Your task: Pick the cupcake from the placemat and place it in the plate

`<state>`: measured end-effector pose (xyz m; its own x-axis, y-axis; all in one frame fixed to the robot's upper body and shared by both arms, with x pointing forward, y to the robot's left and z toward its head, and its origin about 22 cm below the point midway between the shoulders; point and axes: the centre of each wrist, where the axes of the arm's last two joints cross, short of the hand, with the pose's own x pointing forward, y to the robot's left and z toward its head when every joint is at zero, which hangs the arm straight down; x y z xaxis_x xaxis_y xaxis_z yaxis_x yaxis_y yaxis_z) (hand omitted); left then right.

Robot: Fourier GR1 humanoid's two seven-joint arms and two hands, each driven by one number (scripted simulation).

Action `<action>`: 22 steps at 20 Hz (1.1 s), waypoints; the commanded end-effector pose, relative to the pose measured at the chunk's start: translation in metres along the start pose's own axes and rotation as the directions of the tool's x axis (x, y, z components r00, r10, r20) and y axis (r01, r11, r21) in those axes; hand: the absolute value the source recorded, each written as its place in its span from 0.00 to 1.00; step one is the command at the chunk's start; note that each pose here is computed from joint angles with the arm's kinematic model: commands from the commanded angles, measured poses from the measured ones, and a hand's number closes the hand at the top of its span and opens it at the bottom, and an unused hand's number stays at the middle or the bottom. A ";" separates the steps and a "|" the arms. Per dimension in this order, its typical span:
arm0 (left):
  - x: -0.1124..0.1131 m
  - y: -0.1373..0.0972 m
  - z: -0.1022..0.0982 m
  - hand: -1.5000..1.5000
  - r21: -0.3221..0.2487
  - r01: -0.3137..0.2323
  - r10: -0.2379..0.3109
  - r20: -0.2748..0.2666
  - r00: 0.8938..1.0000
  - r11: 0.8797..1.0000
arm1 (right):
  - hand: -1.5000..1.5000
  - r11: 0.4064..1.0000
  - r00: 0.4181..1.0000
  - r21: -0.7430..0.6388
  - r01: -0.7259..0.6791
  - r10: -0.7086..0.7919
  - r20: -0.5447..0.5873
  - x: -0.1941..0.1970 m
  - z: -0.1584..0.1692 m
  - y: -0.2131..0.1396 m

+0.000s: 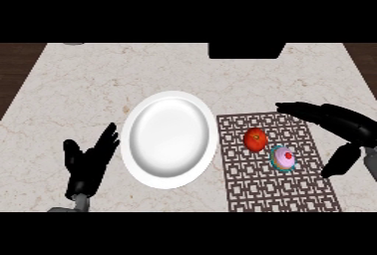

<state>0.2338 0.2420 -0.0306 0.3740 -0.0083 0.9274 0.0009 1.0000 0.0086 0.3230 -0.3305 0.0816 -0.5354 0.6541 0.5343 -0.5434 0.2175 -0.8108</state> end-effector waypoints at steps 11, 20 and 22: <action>0.016 -0.007 -0.008 0.50 0.002 -0.010 0.010 -0.002 1.000 1.000 | 0.00 0.996 0.995 0.028 -0.080 0.082 -0.057 0.020 0.000 0.035; -0.002 -0.010 -0.015 0.50 0.004 -0.012 0.012 0.000 1.000 1.000 | 0.00 0.991 0.987 0.059 -0.121 0.126 -0.096 0.010 -0.029 0.073; -0.008 0.014 0.010 0.50 -0.004 -0.008 0.008 0.002 1.000 1.000 | 0.00 0.994 0.990 0.056 -0.099 0.104 -0.090 0.004 -0.020 0.083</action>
<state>0.2287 0.2427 -0.0337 0.3746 -0.0048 0.9272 0.0040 1.0000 0.0035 0.2982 -0.2984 0.0340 -0.5253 0.7392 0.4214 -0.5090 0.1238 -0.8518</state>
